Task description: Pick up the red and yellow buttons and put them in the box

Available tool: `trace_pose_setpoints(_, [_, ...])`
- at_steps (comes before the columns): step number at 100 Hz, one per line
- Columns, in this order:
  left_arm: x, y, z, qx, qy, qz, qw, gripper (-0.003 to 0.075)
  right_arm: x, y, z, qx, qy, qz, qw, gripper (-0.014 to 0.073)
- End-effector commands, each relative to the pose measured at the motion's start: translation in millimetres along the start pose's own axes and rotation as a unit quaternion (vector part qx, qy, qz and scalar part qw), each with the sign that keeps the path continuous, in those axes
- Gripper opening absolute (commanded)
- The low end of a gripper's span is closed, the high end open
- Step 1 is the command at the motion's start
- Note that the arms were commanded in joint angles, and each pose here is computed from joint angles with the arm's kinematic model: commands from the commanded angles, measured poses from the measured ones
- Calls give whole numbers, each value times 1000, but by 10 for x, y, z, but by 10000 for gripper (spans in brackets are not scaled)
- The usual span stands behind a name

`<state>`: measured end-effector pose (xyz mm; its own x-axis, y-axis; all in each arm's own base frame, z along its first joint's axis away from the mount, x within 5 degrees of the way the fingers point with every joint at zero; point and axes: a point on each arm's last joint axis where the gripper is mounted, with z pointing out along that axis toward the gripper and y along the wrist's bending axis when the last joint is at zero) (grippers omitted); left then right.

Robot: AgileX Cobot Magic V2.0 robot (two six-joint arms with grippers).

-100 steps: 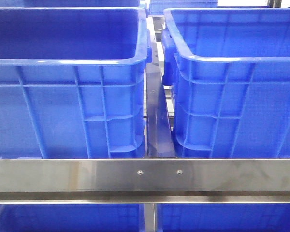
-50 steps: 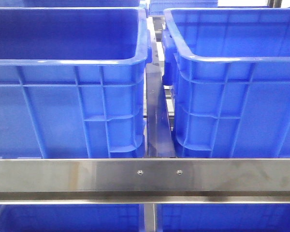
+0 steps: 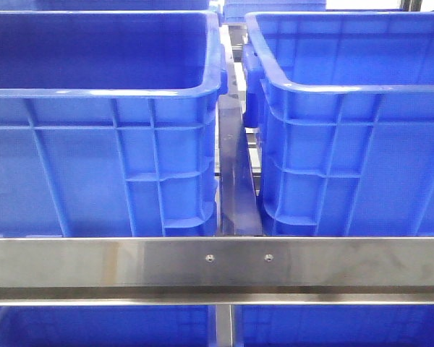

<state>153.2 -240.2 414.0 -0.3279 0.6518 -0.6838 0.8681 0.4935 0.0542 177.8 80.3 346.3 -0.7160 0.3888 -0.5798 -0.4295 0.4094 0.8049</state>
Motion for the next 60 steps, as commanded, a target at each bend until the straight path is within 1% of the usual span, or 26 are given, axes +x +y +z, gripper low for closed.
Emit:
trace_pose_setpoints(1, [-109, -19, -230, 1, -64, 0, 998, -19, -105, 154, 21, -52, -8, -2, 999, 523])
trace_pose_setpoints(29, [-109, -19, -230, 1, -64, 0, 998, -19, -115, 332, 207, -92, 35, -18, 995, 523])
trace_pose_setpoints(46, [-109, -19, -230, 1, -64, 0, 998, -19, -49, 320, 318, -101, 64, -8, 993, 522])
trace_pose_setpoints(60, [-109, -19, -230, 1, -64, 0, 998, -19, -48, 289, 347, -99, 69, -3, 993, 519])
